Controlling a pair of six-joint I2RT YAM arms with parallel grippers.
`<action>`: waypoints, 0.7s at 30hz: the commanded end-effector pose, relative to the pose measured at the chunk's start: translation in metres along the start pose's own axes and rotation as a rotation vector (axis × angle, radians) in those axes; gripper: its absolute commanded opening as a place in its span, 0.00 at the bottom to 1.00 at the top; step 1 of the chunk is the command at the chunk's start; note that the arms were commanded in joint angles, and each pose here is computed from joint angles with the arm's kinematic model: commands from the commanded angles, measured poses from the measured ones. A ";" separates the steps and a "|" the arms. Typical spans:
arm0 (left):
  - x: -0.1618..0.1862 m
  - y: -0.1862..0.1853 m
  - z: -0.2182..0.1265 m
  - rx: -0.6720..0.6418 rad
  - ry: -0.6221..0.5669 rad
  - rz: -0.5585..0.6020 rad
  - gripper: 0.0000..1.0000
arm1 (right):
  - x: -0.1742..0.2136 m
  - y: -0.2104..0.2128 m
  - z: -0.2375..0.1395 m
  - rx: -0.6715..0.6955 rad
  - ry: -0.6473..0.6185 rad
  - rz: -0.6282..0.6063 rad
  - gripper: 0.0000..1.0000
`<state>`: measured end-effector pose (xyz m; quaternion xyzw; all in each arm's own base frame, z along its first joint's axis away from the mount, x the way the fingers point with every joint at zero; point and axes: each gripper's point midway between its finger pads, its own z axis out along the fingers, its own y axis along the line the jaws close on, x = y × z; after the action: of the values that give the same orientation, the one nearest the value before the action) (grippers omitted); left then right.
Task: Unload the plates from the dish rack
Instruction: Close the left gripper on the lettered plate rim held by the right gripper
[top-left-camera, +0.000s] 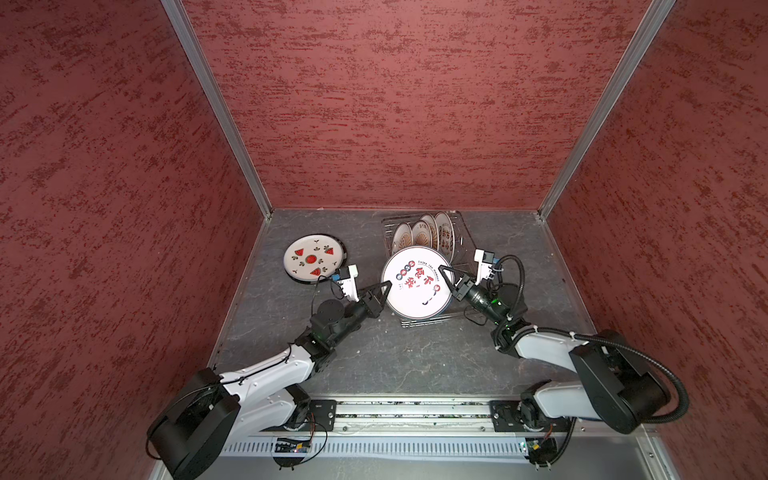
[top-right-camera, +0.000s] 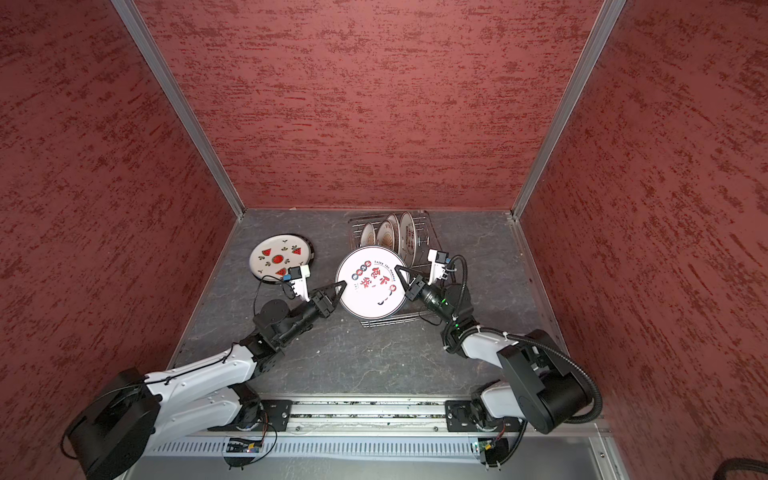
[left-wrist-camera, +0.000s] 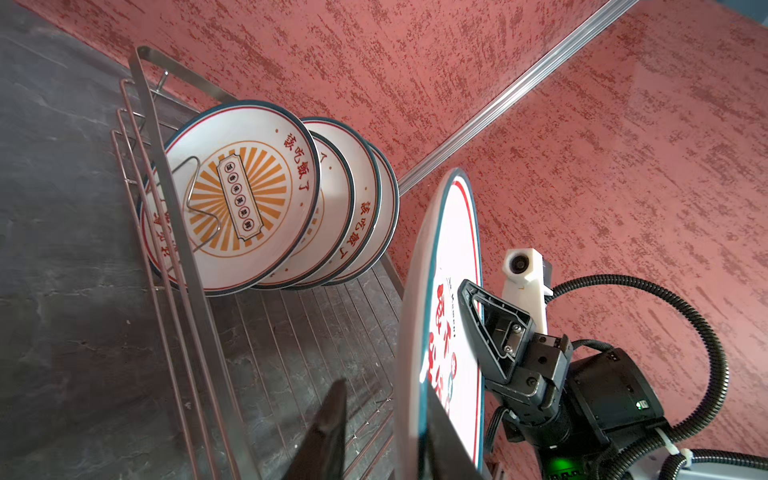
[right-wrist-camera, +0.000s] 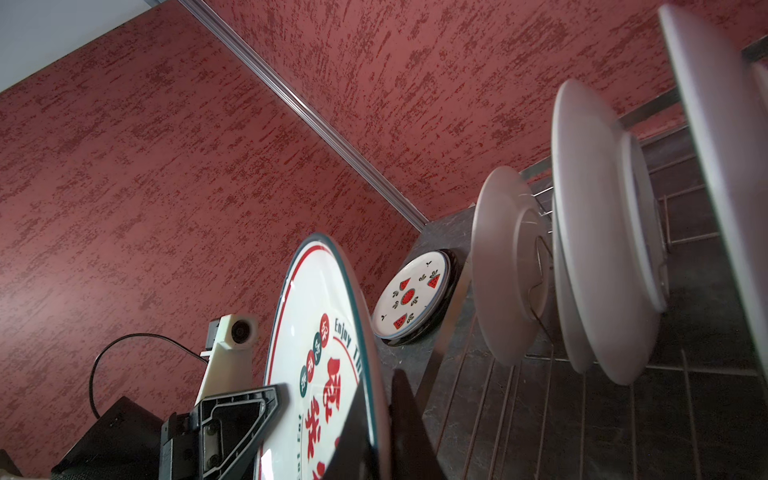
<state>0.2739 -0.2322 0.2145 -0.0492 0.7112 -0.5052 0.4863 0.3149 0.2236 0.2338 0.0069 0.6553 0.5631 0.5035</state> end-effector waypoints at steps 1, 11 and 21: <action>0.001 -0.005 0.006 0.007 0.019 0.018 0.20 | -0.019 0.022 0.003 -0.069 -0.059 -0.032 0.00; 0.006 -0.005 0.012 0.003 0.048 0.016 0.04 | -0.017 0.019 0.008 -0.061 -0.047 -0.038 0.01; 0.000 -0.012 0.010 0.015 0.039 0.010 0.00 | -0.008 0.021 0.022 -0.088 0.022 -0.042 0.16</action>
<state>0.2831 -0.2336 0.2014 -0.0610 0.7333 -0.4834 0.4743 0.3248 0.2314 0.2298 -0.0089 0.6660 0.5508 0.5029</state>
